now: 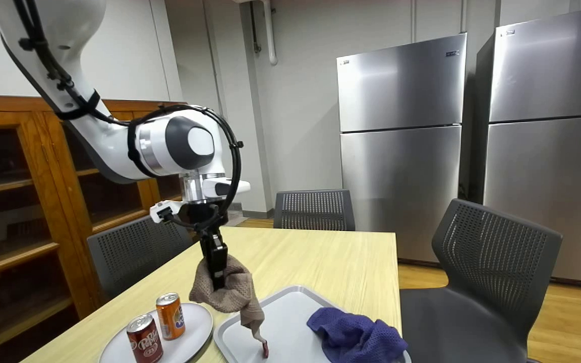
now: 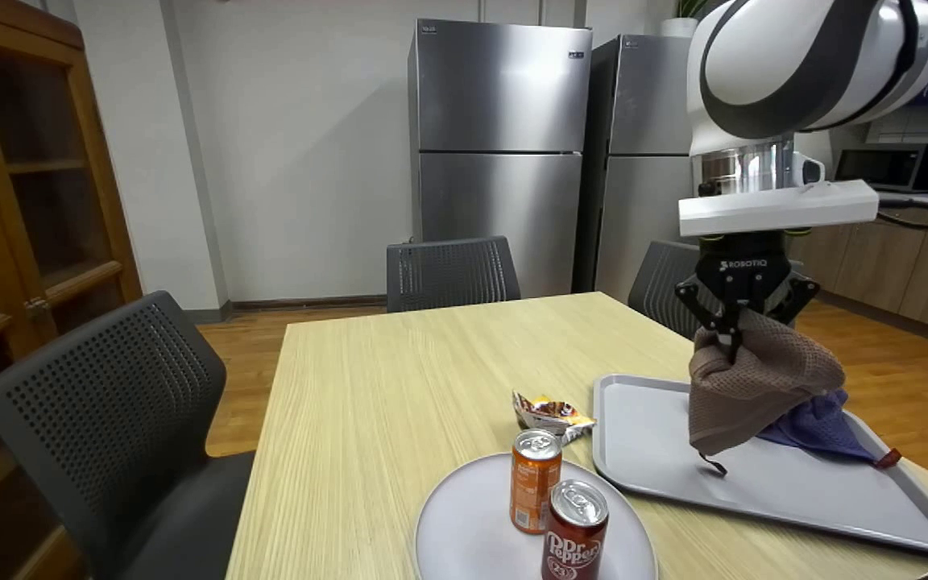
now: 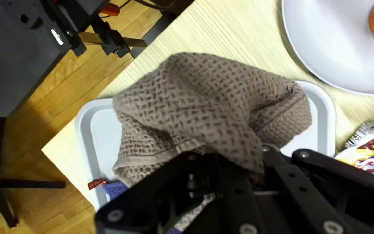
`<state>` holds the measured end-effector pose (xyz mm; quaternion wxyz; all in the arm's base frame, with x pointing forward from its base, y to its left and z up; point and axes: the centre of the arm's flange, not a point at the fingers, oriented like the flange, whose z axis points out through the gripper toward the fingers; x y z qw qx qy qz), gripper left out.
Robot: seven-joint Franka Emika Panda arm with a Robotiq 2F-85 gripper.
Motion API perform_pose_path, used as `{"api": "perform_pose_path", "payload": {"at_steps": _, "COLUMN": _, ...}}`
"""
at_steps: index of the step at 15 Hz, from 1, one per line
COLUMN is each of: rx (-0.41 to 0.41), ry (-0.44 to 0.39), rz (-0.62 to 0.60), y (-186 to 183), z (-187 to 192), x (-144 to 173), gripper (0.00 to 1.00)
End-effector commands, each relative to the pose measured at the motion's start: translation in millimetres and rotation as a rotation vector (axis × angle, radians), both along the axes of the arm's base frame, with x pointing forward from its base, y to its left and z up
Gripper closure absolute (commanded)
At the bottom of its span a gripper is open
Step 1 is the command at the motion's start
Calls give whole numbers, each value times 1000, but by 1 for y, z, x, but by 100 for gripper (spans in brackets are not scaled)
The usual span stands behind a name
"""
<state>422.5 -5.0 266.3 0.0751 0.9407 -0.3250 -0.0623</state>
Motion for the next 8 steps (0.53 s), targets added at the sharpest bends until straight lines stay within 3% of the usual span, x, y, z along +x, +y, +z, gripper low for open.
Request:
{"api": "perform_pose_path", "payload": {"at_steps": 1, "rx": 33, "ry": 13, "rz": 26, "y": 6, "z": 28, "x": -26, "gripper": 98}}
{"api": "perform_pose_path", "payload": {"at_steps": 8, "rx": 70, "ry": 38, "rz": 114, "y": 31, "z": 38, "x": -48, "gripper": 98}}
